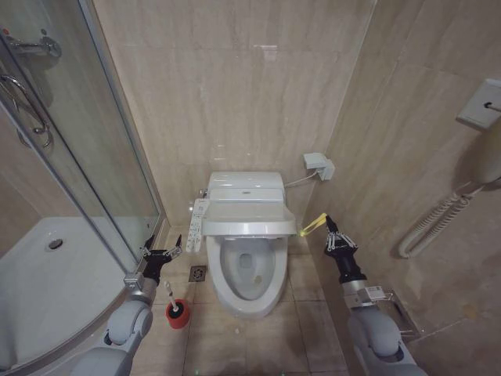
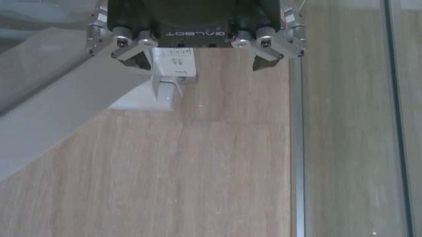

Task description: Open the toilet lid, clean the toilet bowl with a toilet brush, close the toilet lid, and flush.

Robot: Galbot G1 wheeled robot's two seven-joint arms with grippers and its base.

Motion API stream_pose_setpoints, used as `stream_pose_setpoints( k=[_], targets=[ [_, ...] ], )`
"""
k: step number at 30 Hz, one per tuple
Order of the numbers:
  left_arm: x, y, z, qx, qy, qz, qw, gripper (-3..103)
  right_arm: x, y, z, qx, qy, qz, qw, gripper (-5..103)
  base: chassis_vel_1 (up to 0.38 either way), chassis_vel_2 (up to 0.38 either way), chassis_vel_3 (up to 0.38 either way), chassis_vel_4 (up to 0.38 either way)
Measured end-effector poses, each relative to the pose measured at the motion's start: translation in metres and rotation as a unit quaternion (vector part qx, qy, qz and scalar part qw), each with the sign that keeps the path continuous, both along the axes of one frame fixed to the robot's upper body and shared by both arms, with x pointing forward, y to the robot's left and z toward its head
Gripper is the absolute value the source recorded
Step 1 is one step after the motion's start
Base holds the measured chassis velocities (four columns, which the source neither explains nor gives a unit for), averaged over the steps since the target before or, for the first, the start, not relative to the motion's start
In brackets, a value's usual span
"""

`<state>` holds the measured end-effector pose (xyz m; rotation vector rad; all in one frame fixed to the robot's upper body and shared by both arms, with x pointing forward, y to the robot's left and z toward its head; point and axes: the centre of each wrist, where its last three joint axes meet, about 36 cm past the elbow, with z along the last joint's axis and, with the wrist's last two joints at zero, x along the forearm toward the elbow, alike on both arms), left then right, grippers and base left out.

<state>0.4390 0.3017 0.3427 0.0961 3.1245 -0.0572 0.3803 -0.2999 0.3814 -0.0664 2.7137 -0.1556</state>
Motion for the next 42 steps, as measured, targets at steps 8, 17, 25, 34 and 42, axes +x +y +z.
stream_pose_setpoints(
  k=[8,17,25,34,42],
  targets=[
    [0.0,0.0,0.0,0.0,0.0,0.0,1.0,100,-0.004,-0.003,0.009,-0.001,-0.007,0.006,1.0,0,0.0,0.0,0.0,0.0],
    [0.0,0.0,0.0,0.0,0.0,0.0,1.0,100,-0.007,-0.003,0.01,-0.001,-0.013,0.009,1.0,0,-0.006,0.004,0.005,-0.005],
    [0.0,0.0,0.0,0.0,0.0,0.0,1.0,100,-0.003,0.005,0.018,0.0,-0.016,0.015,1.0,0,0.0,0.0,0.0,0.0],
    [0.0,0.0,0.0,0.0,0.0,0.0,1.0,100,0.011,0.01,0.024,0.003,-0.013,0.02,1.0,0,0.0,0.0,0.0,0.0],
    [0.0,0.0,0.0,0.0,0.0,0.0,1.0,100,0.023,0.012,0.023,0.008,0.005,0.025,1.0,0,0.0,0.0,0.0,0.0]
  ],
)
